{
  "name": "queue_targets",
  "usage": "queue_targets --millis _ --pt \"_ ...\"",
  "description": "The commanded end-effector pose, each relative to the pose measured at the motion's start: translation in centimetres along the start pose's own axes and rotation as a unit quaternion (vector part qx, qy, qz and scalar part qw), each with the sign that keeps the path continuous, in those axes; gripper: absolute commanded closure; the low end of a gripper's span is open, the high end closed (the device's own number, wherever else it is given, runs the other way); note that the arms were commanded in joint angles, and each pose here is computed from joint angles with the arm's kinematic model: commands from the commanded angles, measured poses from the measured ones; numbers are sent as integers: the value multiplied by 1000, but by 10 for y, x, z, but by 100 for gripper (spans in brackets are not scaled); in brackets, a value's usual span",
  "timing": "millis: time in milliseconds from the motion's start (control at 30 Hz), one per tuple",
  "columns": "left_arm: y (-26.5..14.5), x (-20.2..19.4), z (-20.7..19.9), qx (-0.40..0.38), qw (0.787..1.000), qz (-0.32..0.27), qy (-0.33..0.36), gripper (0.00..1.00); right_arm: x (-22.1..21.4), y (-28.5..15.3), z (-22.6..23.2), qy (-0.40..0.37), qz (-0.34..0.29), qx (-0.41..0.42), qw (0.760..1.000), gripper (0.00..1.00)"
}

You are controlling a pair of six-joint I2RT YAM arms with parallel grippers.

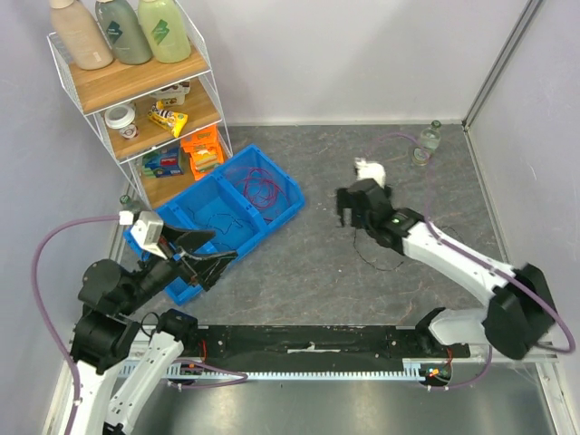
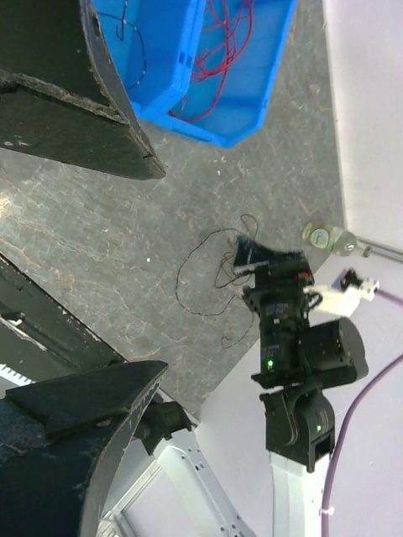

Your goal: Untangle the cables

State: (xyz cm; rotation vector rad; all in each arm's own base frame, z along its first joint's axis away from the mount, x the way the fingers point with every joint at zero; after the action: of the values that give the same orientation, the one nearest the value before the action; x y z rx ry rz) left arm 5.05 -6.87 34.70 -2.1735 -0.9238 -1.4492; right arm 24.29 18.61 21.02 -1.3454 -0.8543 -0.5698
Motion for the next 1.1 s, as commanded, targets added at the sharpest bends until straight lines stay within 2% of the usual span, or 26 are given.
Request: queue_targets --millis 0,67,133,300,400,500,600,733,800,867,967,1067 --pt "19 -6 5 -41 999 5 -23 7 -40 -24 -75 107 18 -188 976 2" --pt "24 -11 7 -52 998 7 -35 7 -53 -33 -99 160 26 -200 966 2" --pt "29 -13 9 -56 997 10 -46 7 -64 -42 -115 205 27 -201 957 7" --pt "34 -4 5 -73 996 11 -46 7 -92 -42 -142 268 49 -262 926 13" --pt "32 -5 4 -76 996 10 -52 8 -102 -28 -141 279 68 -231 929 19" --pt "27 -11 2 -81 995 16 -63 8 -109 -11 -133 277 67 -165 944 36" --pt "21 -15 1 -78 995 21 -61 7 -117 1 -124 279 85 -111 950 48" --pt "20 -16 1 -77 995 20 -64 6 -111 5 -106 280 98 -30 955 82" --pt "27 -20 4 -86 993 30 -76 6 -97 -1 -88 275 96 37 956 94" --pt "37 -27 8 -108 988 52 -96 7 -78 -13 -63 267 87 121 952 100" --pt "51 -35 13 -146 979 72 -119 6 -44 -41 -16 242 50 263 933 100" --pt "56 -38 15 -156 978 81 -114 5 -13 -74 29 225 21 402 887 100"
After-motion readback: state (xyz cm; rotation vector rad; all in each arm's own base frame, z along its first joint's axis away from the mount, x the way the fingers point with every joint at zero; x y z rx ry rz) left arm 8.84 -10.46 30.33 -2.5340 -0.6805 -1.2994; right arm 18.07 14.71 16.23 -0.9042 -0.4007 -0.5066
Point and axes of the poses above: each gripper's point midway between its finger pads, its own y axis out along the fingers, its own z axis along the line the jaws close on, x = y × z, the point moved 10 cm from there along -y, back along the fingers, and after that the axes turned 3 degrees about -y, right-handed, at the moved point
